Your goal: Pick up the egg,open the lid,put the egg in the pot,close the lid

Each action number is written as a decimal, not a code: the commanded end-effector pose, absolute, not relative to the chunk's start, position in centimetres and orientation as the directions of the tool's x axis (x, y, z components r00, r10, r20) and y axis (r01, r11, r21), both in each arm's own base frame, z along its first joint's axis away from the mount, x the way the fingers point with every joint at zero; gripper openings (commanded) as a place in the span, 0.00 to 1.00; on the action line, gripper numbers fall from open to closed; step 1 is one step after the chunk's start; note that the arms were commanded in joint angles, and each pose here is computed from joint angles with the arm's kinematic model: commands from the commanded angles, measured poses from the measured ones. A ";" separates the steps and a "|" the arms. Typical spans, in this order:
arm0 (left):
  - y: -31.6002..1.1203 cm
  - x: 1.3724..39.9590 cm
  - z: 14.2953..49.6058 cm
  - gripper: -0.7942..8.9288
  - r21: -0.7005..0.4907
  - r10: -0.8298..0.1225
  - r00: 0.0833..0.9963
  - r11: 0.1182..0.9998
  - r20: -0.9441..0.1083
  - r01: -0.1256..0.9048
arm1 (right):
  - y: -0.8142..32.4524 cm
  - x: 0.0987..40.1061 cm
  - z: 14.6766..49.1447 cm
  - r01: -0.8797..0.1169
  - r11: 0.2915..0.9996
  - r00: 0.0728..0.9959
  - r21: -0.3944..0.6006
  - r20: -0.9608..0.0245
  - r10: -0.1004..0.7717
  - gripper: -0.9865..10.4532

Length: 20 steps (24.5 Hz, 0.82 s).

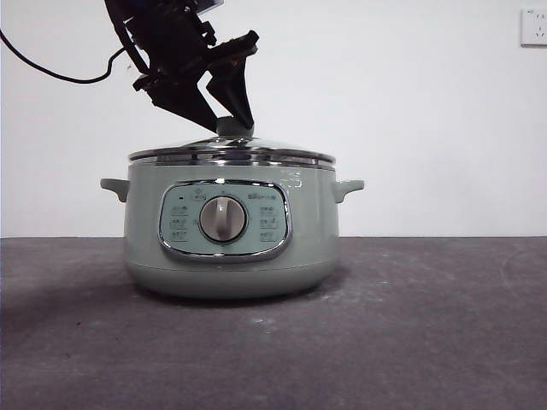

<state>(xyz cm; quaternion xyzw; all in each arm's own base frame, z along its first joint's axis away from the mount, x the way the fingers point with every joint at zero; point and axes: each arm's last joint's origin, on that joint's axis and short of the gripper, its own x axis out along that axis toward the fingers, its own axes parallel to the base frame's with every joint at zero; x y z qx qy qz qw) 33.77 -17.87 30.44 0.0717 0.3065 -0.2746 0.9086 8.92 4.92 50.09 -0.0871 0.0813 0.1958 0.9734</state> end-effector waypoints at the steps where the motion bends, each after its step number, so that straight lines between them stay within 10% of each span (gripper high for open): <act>1: -18.1 33.9 30.5 0.07 -0.023 -0.457 0.672 0.836 -0.583 0.549 | 4.9 8.9 50.1 -0.395 0.910 0.910 -0.128 -0.192 0.368 0.44; 11: -18.0 33.8 30.2 0.10 -0.015 -0.438 0.658 0.839 -0.613 0.544 | 4.9 8.8 50.0 -0.402 0.907 0.906 -0.128 -0.202 0.373 0.44; 16: -17.9 33.7 30.1 0.61 -0.037 -0.431 0.645 0.847 -0.631 0.531 | 5.0 8.9 49.4 -0.409 0.902 0.893 -0.135 -0.262 0.366 0.44; 20: -17.7 33.3 30.2 0.66 -0.042 -0.424 0.631 0.849 -0.650 0.527 | 5.2 9.1 48.7 -0.463 0.878 0.851 -0.123 -0.336 0.402 0.44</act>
